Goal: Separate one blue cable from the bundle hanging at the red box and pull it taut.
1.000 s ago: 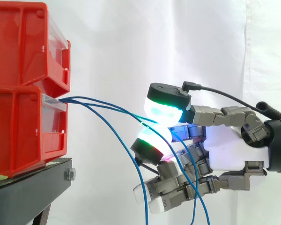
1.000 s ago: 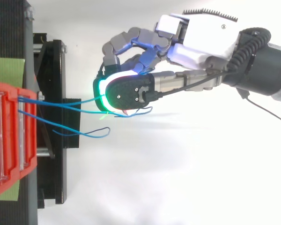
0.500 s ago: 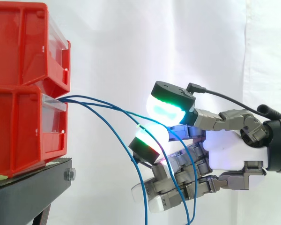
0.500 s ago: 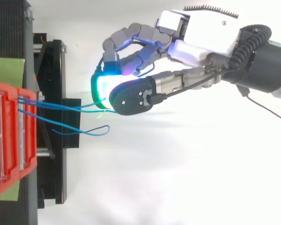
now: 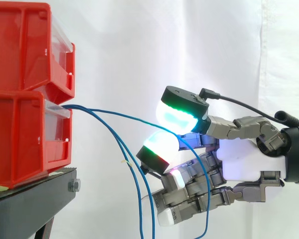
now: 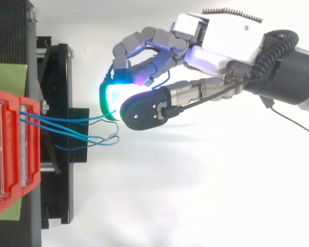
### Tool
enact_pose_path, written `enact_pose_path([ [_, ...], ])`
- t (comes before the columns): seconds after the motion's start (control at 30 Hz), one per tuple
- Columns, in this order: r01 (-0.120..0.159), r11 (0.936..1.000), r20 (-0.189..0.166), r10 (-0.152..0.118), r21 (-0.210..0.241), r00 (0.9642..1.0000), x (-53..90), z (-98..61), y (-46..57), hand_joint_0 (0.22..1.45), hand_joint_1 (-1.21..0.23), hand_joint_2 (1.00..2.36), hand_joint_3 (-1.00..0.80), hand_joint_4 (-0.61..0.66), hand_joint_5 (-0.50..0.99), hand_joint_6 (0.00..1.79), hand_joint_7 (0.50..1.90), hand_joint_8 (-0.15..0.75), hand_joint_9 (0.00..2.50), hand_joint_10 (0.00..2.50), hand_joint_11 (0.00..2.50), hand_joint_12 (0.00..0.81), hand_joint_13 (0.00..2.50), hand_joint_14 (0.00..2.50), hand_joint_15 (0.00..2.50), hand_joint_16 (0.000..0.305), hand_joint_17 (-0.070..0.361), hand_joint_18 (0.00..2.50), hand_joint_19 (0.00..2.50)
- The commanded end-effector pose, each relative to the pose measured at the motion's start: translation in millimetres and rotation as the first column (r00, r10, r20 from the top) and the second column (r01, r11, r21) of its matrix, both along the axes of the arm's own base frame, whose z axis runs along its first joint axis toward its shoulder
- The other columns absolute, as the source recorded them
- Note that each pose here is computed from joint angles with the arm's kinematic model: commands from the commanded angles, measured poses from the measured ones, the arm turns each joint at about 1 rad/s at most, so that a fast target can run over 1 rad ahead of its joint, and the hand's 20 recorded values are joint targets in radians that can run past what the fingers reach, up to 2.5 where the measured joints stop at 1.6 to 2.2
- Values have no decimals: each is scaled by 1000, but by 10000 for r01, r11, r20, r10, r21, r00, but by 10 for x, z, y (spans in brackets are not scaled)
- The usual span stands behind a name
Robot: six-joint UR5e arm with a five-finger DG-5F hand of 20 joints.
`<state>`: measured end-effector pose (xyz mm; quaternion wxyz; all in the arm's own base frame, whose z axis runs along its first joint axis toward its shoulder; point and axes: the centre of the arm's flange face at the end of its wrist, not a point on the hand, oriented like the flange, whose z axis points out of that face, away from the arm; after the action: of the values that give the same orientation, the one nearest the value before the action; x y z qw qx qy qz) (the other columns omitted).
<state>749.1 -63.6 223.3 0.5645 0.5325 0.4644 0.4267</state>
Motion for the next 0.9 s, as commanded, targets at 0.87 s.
enact_pose_path([
  [0.87, -50, 9996, -123, 54, 260, 9999, -16, -17, 24, 661, -831, 1000, -500, 85, -206, 950, 1178, 253, 947, 20, 1109, 295, 675, 16, 414, 40, 90, 535, 351],
])
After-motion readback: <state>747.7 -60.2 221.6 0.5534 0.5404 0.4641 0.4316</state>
